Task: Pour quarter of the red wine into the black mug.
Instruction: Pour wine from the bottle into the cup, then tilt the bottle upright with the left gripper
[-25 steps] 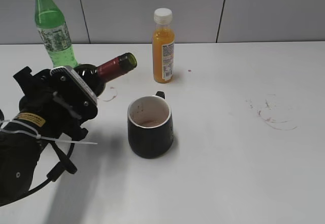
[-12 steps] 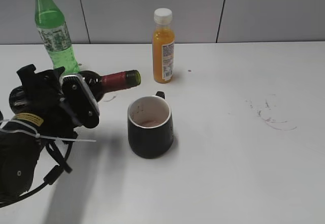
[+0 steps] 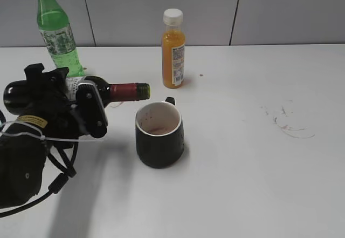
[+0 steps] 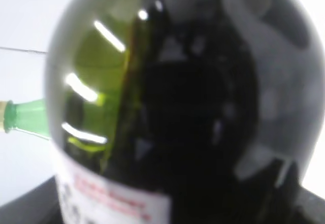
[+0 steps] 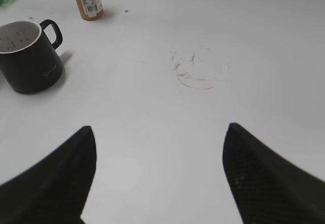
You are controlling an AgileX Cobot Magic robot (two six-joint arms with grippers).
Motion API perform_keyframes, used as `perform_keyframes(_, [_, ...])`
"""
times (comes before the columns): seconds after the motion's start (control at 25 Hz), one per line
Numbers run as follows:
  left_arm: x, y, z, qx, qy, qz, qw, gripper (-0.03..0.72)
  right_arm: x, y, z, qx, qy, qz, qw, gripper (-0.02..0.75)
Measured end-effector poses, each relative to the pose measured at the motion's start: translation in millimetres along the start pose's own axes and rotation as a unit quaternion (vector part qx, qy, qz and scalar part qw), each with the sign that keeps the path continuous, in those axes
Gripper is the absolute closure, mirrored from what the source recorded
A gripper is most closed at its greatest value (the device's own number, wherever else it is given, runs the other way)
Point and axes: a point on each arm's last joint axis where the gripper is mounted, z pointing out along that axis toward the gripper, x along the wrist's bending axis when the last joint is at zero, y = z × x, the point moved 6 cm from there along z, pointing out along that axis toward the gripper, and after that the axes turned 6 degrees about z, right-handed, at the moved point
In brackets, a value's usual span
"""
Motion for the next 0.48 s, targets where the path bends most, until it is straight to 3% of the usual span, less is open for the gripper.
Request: perform_keyframes(0.48, [8.1, 4.9, 4.4, 0.003, 0.012, 0.073, 0.997, 0.142, 0.0, -0.1, 0.1, 0.0, 0.0, 0.0, 1.0, 0.153])
